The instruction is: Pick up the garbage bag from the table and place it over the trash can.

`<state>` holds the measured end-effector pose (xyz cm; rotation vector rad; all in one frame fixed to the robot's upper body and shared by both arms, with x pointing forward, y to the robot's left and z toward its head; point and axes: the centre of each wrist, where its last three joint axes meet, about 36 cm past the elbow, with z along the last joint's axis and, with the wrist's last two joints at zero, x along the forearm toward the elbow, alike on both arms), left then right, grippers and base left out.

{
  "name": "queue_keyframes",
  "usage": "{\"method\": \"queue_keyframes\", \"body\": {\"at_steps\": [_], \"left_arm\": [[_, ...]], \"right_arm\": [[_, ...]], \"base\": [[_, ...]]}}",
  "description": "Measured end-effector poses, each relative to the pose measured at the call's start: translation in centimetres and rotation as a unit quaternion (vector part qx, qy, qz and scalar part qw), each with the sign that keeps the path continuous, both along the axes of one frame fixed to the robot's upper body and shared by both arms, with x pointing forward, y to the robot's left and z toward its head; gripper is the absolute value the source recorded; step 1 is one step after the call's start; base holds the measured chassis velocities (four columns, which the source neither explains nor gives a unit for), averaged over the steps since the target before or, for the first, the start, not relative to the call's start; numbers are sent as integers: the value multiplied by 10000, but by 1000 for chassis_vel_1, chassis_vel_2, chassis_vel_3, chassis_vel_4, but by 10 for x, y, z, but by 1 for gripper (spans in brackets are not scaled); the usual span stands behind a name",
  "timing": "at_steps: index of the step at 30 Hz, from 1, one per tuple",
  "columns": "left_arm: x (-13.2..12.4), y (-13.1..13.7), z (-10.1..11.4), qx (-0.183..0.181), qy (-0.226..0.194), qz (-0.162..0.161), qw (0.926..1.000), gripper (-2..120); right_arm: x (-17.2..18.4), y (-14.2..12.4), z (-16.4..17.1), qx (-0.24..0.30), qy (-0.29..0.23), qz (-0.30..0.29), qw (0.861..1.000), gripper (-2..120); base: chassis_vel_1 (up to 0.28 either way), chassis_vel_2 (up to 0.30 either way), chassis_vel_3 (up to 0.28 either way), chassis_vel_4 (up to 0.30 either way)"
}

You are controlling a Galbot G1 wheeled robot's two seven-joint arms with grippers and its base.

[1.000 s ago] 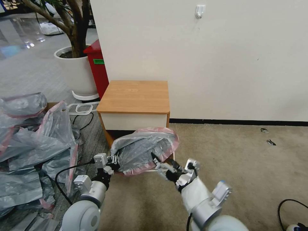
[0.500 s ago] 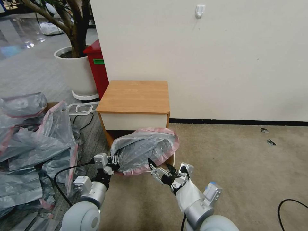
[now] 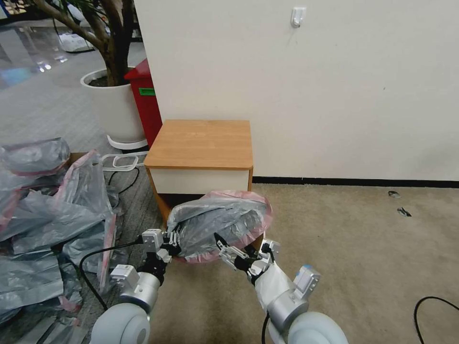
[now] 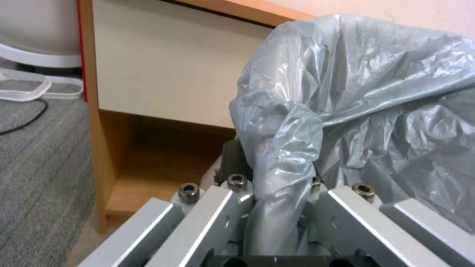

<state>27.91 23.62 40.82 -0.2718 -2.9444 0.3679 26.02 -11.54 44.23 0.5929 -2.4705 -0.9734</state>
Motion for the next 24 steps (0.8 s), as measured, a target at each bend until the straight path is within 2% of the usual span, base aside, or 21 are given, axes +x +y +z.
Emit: {"method": "queue_keyframes", "body": {"at_steps": [3,10,13,14,18,19,23,24], "left_arm": [[-4,-3,4,-150,14,-19,9999,3],[-5,-2,5,-197,37,-1,9998,3],[-4,-2,4,-200,47,14,9998,3],[-4,-2,4,-200,47,14,9998,3],[-2,1,2,-213,74,66,9997,3],[-2,1,2,-213,74,66,9997,3],[2,3,1,-274,94,133,9995,3],[2,3,1,-274,94,133,9995,3]], "right_arm": [[5,-1,-6,174,-128,21,9998,100],[9,-1,-6,435,-227,53,9988,97],[9,-1,-9,454,-228,43,9987,85],[9,-1,-9,454,-228,43,9987,85],[8,-1,-13,506,-288,35,9983,66],[8,-1,-13,506,-288,35,9983,66],[8,-2,-16,579,-411,35,9975,47],[8,-2,-16,579,-411,35,9975,47]], "base": [[0,0,0,0],[0,0,0,0],[0,0,0,0],[0,0,0,0],[0,0,0,0],[0,0,0,0],[0,0,0,0],[0,0,0,0]]}}
